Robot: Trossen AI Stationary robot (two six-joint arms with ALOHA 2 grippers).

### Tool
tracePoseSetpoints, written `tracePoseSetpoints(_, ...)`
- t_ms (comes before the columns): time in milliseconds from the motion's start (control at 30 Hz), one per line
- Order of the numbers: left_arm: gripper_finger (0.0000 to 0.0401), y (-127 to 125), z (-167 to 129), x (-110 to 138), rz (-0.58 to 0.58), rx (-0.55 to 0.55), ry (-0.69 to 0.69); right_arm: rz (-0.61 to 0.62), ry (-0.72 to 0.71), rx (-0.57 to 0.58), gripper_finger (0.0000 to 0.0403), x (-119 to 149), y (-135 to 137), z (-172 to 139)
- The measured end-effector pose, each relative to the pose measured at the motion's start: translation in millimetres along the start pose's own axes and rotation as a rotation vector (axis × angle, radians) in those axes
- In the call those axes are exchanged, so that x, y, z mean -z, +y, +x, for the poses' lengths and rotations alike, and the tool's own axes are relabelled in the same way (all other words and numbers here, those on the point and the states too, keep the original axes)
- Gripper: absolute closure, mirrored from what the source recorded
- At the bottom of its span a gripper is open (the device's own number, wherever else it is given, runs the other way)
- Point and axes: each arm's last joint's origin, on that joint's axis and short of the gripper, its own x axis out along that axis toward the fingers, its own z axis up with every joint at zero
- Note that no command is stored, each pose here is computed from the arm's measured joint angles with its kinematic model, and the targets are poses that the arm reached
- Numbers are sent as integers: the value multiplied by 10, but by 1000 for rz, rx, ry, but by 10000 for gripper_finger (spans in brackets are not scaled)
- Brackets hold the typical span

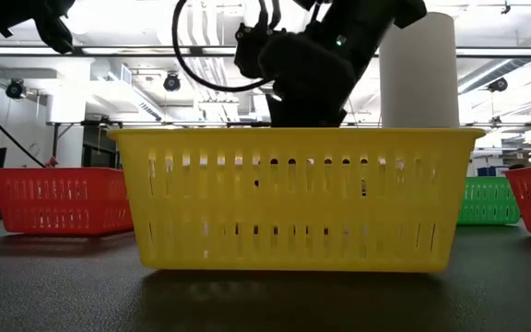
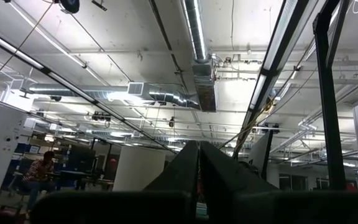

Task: Stack baskets by color
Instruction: Stack the center yellow bin on top of the top yellow bin

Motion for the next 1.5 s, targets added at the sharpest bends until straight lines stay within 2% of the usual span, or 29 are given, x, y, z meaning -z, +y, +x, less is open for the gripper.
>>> tracePoseSetpoints(167,401,1,0,-1,0,0,0,-9,56,6,390,-77,-3,-169)
tracePoseSetpoints(467,401,-1,-1,5,2,2,5,-79,85,17,390,-390,46,-573)
tracePoseSetpoints(700,401,-4,1,13,1,3,9,-195,31,76,391,-614,-95,-728)
tracePoseSetpoints(967,401,-12,4,27,6,6,18,-222,47,137,391,-717,-556,-664)
tracePoseSetpoints(1200,401,-10,4,24,5,5,16,-149,55,229,391,-697,-977,-523)
tracePoseSetpoints(1500,401,-18,7,38,10,8,25,-122,61,239,391,-625,-1070,-422)
